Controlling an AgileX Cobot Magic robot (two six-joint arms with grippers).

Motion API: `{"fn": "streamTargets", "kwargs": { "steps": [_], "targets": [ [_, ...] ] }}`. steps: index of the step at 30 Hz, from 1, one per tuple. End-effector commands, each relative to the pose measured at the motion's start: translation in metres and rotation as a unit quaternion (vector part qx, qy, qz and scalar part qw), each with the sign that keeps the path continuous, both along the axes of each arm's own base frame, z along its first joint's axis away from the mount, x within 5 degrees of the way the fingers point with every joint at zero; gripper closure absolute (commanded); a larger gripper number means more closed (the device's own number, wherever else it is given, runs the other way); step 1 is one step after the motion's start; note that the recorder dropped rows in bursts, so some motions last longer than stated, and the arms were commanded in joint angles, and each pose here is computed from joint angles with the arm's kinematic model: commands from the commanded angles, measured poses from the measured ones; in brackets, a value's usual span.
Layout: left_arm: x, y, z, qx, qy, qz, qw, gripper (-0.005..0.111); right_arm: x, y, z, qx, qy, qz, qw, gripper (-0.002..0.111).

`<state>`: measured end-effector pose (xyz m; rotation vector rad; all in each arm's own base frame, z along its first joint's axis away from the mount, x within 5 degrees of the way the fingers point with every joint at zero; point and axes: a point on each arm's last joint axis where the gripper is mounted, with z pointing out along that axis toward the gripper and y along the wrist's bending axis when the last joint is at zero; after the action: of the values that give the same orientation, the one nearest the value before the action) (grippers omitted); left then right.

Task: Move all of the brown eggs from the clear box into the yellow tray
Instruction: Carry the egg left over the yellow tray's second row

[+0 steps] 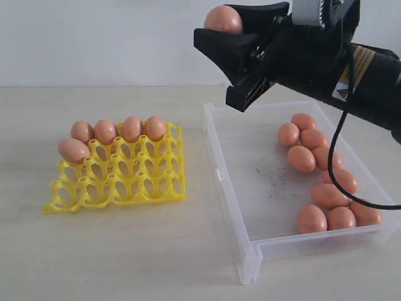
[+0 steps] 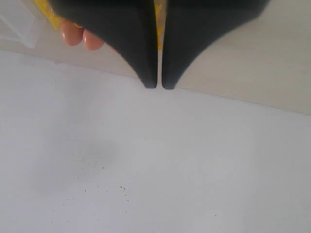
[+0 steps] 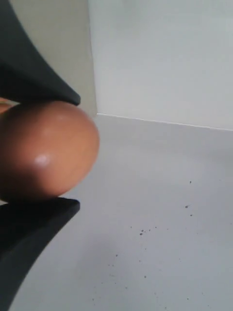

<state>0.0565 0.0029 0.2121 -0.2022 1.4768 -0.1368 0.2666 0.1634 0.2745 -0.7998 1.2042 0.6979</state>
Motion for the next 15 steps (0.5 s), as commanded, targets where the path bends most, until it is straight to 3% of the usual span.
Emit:
{"fn": "streamTargets", "kwargs": {
  "steps": [1,15],
  "targets": [
    [0.0,0.0,0.001,0.003,-0.003,-0.002,1.0,0.103,0.019,0.011,-0.015,0.045,0.04,0.046,0.997,0.109],
    [0.0,0.0,0.001,0.003,-0.003,-0.002,1.0,0.103,0.072,0.147,-0.098,0.004,0.126,0.215,0.968,0.109]
  ]
}}
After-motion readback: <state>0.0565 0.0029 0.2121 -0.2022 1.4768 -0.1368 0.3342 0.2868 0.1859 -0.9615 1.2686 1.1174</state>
